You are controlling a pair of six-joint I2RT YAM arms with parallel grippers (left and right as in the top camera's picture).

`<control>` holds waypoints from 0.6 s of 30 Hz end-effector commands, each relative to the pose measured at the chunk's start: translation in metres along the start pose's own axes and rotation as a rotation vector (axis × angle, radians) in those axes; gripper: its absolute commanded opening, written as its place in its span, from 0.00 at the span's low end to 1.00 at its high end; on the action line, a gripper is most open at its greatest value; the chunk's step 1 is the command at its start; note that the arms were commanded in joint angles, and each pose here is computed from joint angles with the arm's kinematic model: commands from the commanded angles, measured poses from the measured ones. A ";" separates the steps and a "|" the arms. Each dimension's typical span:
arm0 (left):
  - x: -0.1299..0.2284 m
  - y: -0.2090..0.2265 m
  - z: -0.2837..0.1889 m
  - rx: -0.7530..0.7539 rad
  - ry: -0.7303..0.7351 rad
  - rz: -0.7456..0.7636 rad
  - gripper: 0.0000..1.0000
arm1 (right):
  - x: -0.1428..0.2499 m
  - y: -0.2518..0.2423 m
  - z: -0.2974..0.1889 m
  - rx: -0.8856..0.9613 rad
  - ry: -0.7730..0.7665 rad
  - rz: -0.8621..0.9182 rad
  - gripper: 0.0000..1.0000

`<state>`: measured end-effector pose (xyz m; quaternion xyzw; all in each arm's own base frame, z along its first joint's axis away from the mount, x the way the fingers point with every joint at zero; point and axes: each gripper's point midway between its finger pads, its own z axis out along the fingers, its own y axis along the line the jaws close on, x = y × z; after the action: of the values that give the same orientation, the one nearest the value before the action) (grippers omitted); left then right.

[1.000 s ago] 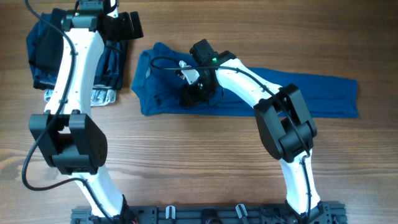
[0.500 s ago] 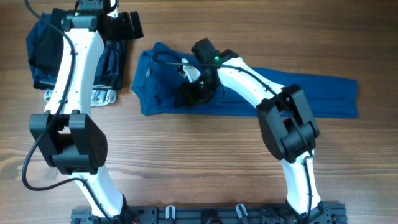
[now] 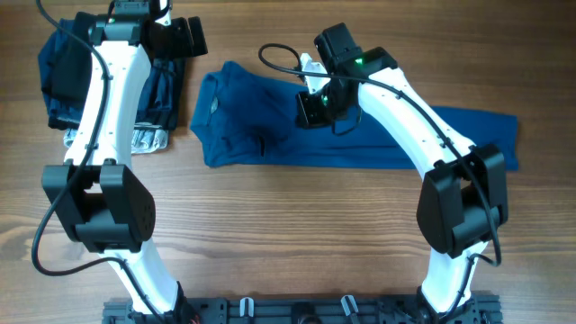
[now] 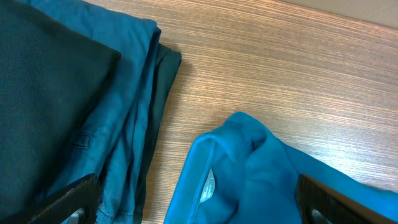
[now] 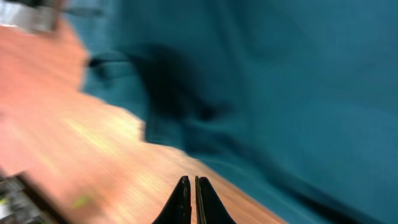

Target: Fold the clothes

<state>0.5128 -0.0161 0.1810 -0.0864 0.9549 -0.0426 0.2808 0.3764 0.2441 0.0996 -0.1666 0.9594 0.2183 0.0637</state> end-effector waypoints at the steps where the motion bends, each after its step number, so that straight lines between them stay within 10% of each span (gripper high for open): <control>1: 0.002 0.002 0.003 -0.008 0.008 0.000 1.00 | -0.001 -0.051 -0.010 0.308 -0.029 0.104 0.04; 18: 0.002 0.002 0.003 -0.008 0.007 0.000 1.00 | 0.041 -0.145 -0.003 0.413 0.027 0.407 0.04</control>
<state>0.5128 -0.0161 0.1809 -0.0864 0.9550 -0.0426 0.2806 0.3874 0.1260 0.0424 0.0111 0.9983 0.0267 0.0497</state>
